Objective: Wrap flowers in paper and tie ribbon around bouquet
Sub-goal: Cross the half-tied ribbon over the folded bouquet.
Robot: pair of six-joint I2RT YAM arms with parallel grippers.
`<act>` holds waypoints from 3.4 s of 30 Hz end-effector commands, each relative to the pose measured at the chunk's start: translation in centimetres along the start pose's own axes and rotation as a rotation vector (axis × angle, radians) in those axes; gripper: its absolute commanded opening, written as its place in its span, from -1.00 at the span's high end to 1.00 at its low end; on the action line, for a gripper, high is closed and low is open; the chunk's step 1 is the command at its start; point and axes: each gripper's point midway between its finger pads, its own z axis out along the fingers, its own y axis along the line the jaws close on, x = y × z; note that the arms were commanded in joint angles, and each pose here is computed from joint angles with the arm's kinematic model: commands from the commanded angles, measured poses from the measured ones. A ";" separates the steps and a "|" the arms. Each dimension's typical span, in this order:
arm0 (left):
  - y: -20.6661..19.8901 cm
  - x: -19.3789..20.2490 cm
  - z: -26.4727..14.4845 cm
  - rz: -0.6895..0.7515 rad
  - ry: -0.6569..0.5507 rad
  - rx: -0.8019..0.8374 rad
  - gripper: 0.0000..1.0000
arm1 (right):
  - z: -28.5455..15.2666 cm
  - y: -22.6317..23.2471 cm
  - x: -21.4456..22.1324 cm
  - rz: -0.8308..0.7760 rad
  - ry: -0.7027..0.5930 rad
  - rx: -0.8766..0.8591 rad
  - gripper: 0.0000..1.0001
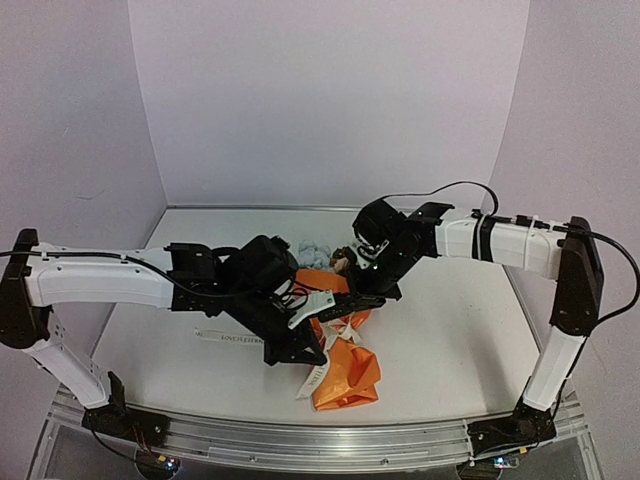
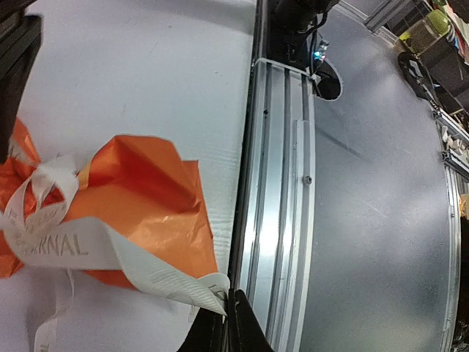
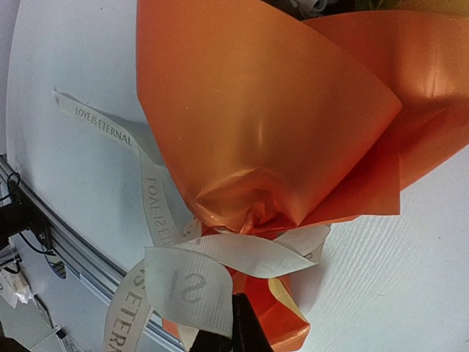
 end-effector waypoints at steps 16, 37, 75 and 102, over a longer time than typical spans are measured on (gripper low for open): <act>1.9 -15.5 5.2 0.048 -0.449 -0.025 0.89 | 0.2 1.9 -1.3 0.039 0.136 -0.200 1.00; 3.8 -11.1 7.5 -0.050 -0.422 -0.076 -0.11 | -0.5 1.1 -0.3 0.035 0.146 -0.179 1.00; 8.8 -3.5 0.9 -0.062 -0.278 -0.500 -0.07 | -2.3 4.3 2.5 0.244 0.185 -0.191 1.00; 10.2 -5.0 -0.1 -0.106 -0.388 -0.525 1.00 | -4.5 2.0 3.8 0.074 0.082 -0.115 0.42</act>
